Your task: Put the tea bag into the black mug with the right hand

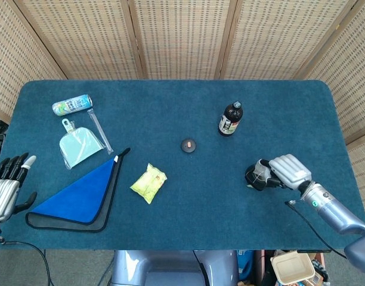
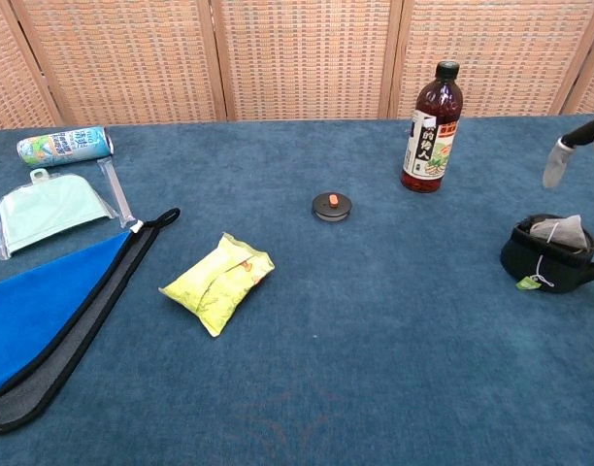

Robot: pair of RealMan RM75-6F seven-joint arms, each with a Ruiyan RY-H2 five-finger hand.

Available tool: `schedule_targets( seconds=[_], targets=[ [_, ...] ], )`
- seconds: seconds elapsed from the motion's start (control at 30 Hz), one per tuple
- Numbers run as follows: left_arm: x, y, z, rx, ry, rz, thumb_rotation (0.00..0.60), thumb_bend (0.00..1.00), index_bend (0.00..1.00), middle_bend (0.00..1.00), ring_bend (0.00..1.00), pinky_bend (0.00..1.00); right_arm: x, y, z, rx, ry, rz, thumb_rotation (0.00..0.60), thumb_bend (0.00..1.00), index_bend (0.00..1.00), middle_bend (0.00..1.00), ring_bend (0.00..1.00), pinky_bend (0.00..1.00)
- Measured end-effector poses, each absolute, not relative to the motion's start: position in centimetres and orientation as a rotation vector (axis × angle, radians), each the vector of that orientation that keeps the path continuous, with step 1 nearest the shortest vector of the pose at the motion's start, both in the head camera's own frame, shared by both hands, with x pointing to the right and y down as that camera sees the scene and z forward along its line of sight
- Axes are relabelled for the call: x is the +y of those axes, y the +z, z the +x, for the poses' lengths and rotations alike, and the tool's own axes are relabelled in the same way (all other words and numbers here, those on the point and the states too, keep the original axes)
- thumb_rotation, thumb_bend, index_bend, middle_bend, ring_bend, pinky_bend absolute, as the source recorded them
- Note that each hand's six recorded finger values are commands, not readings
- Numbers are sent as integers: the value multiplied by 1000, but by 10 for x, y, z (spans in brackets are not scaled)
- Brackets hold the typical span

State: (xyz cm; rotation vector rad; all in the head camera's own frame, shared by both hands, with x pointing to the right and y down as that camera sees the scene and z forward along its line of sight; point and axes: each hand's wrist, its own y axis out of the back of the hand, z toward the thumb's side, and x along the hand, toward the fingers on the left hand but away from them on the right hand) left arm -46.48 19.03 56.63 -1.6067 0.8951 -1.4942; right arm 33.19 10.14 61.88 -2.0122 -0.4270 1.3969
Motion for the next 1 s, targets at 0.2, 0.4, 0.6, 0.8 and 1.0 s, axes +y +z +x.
schedule_targets(
  seconds=[0.2,0.4,0.6,0.8,1.0],
  targets=[
    [189,566,-462,885,-1495,-1610,600,378,0,0,0,0,103,626,332,-380,1419,-2020,0,1000,338,1000,998,990],
    [189,567,-460,877,-1498,-1615,600,378,0,0,0,0,105,635,338,-330,1474,-2025,0,1000,338,1000,999,991],
    [191,569,-459,872,-1504,-1620,600,378,0,0,0,0,107,643,348,-315,1526,-2017,0,1000,338,1000,998,991],
    [192,569,-457,873,-1505,-1624,600,377,0,0,0,0,107,652,357,-311,1564,-2002,0,1000,338,1000,999,991],
    [194,571,-458,873,-1514,-1627,600,378,0,0,0,0,108,660,358,-294,1584,-2001,0,1000,338,1000,999,991]
  ],
)
